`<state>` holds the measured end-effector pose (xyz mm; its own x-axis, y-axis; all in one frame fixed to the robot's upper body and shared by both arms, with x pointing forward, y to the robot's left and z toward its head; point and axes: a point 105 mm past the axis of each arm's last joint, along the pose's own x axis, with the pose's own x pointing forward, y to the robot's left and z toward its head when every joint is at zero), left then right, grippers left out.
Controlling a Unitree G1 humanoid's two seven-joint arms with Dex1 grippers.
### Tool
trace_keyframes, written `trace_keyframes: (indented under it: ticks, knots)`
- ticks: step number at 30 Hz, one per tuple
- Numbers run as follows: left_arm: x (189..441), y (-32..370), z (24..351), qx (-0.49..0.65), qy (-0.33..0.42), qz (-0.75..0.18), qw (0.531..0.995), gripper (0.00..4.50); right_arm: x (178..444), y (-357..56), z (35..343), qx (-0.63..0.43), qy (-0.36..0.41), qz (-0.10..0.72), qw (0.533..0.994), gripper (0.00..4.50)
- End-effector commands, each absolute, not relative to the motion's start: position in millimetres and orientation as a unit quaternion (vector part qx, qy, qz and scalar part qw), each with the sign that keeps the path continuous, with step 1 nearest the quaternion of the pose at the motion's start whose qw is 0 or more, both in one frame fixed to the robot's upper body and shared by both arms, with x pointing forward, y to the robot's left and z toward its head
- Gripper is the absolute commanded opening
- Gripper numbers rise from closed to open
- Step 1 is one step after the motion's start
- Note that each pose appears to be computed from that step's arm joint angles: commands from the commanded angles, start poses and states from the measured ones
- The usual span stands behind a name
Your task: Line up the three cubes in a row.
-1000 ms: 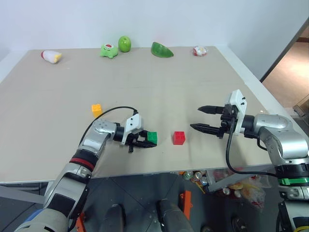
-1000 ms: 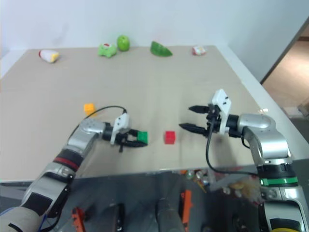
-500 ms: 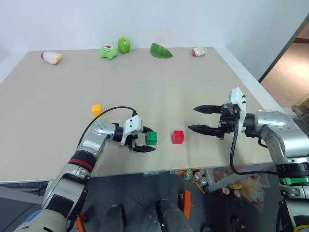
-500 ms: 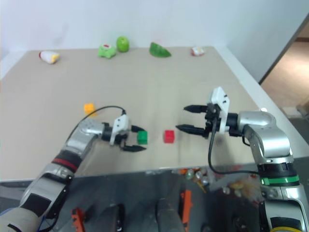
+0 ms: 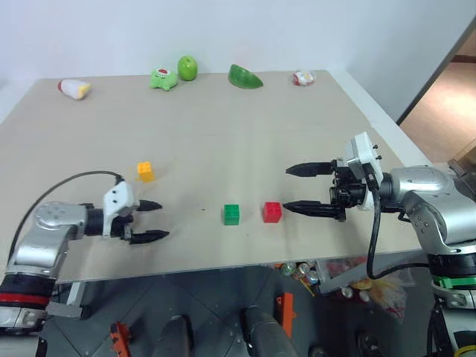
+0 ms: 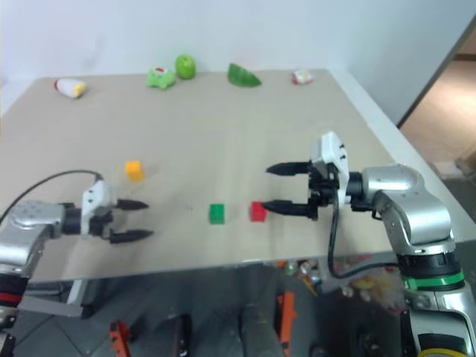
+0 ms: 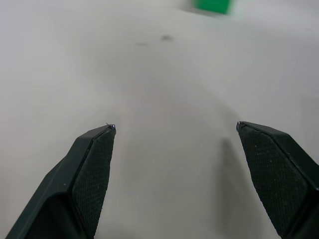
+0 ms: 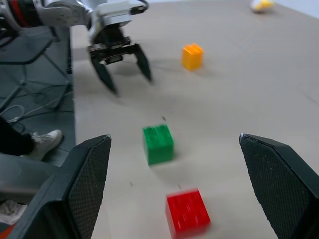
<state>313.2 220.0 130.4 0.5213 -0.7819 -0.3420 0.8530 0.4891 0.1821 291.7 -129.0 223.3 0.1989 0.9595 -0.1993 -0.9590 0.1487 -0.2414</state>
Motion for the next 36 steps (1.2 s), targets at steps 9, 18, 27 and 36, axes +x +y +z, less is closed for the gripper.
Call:
trace_keyframes:
  ticks: [9,18,27,36]
  knots:
    - [349,267,138,0.128,0.092,-0.342,0.926,4.02,267,-90,242,-0.146,-0.049,0.705,0.692,4.29]
    - [372,275,131,0.132,0.108,-0.326,0.930,4.02,273,-94,236,-0.151,-0.045,0.689,0.707,4.29]
    - [403,262,142,0.138,0.100,-0.316,0.933,4.02,275,-98,236,-0.155,-0.044,0.678,0.717,4.29]
    - [418,253,146,0.128,0.097,-0.301,0.940,4.02,276,-102,235,-0.153,-0.044,0.669,0.726,4.29]
